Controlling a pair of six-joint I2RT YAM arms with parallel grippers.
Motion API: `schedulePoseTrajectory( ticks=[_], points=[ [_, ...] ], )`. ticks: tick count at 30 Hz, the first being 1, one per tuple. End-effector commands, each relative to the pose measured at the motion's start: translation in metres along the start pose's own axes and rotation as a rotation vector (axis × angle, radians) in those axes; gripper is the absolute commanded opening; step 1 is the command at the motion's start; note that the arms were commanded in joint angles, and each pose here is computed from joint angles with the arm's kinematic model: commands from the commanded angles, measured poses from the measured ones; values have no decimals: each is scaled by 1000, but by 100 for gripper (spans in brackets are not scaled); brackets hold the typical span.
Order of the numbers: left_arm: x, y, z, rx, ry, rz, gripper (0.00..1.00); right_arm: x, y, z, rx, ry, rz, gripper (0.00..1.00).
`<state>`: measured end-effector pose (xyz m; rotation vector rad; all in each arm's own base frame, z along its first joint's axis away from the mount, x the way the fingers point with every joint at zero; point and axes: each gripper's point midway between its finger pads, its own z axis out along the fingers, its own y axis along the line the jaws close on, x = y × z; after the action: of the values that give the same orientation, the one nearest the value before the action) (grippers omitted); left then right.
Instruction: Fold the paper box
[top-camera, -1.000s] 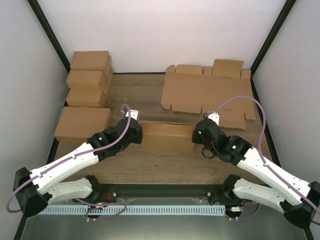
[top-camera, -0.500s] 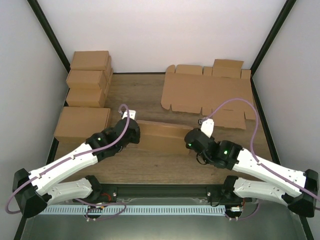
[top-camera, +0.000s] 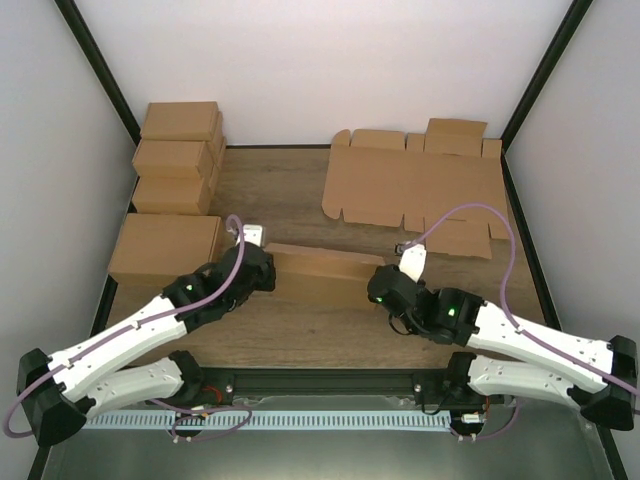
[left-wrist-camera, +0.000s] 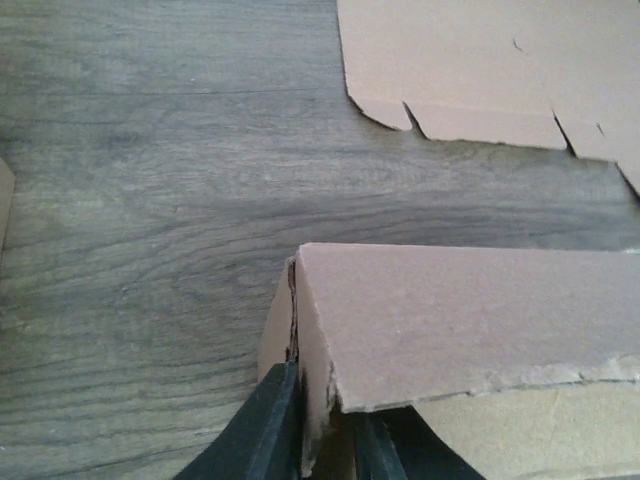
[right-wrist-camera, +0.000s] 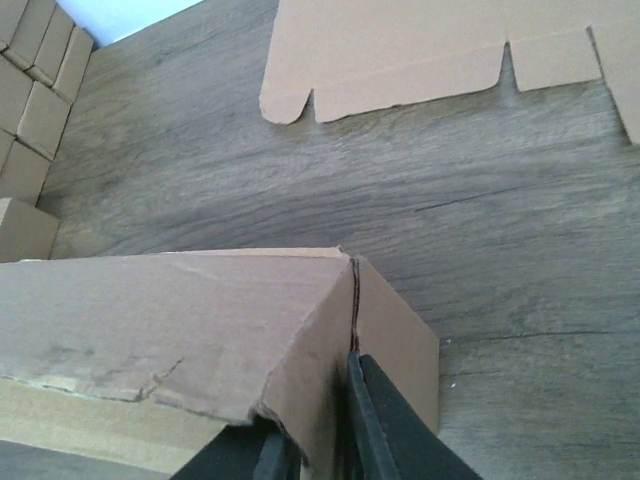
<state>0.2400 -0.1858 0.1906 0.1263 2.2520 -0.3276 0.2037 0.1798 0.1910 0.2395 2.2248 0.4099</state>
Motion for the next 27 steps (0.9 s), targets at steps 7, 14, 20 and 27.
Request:
schedulePoseTrajectory(
  ticks=[7, 14, 20, 27],
  points=[
    [29, -8, -10, 61, 165, 8, 32, 46, -15, -19, 29, 280, -127, 29],
    [14, -16, -20, 96, 148, -6, 40, 29, -3, -31, -12, 256, -131, 38],
    [7, -19, -25, 103, 145, -4, 45, 23, 0, -37, -16, 255, -134, 39],
    [-5, -23, -36, 126, 125, -12, 55, 15, 4, -42, -28, 244, -126, 34]
  ],
)
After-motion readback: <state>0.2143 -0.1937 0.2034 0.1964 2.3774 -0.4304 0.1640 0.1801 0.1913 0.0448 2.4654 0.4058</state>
